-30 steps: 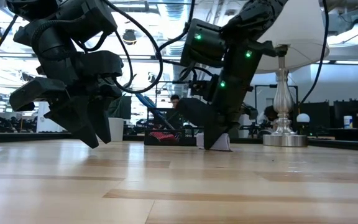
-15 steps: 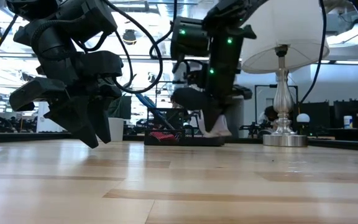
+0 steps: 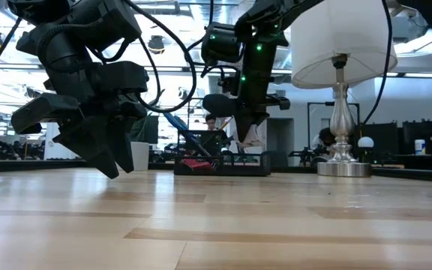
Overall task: Pick and place office supplies into organizer
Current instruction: Put the purple sticky notes into the black desk organizer
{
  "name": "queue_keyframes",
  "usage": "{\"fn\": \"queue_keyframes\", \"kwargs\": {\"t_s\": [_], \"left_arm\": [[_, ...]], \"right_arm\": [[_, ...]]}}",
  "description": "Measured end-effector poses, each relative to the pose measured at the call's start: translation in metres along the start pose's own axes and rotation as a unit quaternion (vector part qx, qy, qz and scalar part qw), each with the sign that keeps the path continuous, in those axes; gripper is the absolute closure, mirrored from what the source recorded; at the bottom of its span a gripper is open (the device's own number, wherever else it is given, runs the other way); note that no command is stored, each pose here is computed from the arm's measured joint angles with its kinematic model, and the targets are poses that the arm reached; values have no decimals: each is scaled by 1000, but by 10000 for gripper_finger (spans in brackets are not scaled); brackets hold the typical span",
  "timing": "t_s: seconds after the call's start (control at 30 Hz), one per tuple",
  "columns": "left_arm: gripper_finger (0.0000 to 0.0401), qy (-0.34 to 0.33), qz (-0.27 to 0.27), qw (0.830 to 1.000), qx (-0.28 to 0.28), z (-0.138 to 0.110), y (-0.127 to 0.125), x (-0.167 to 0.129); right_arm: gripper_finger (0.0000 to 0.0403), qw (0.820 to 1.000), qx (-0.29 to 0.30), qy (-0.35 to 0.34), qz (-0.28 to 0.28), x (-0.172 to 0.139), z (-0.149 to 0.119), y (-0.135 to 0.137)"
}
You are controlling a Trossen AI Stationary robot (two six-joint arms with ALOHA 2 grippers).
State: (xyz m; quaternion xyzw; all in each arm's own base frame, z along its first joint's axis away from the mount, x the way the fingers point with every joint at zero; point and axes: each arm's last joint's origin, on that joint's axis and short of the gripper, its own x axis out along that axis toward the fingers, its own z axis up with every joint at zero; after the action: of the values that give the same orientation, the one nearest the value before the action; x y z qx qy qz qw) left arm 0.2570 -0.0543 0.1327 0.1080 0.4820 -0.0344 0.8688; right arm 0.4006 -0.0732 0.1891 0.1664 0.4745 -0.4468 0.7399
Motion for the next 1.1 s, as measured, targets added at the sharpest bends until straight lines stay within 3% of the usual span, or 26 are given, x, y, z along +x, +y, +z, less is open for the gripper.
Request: {"fn": "queue_keyframes", "kwargs": {"t_s": [0.53,1.1], "left_arm": [[243,0,0,1000,0,0,0,0],[243,0,0,1000,0,0,0,0]], "right_arm": [[398,999,39,-16,11,17,30,-25],[346,999,43,-18,8,18,31,-27]]}}
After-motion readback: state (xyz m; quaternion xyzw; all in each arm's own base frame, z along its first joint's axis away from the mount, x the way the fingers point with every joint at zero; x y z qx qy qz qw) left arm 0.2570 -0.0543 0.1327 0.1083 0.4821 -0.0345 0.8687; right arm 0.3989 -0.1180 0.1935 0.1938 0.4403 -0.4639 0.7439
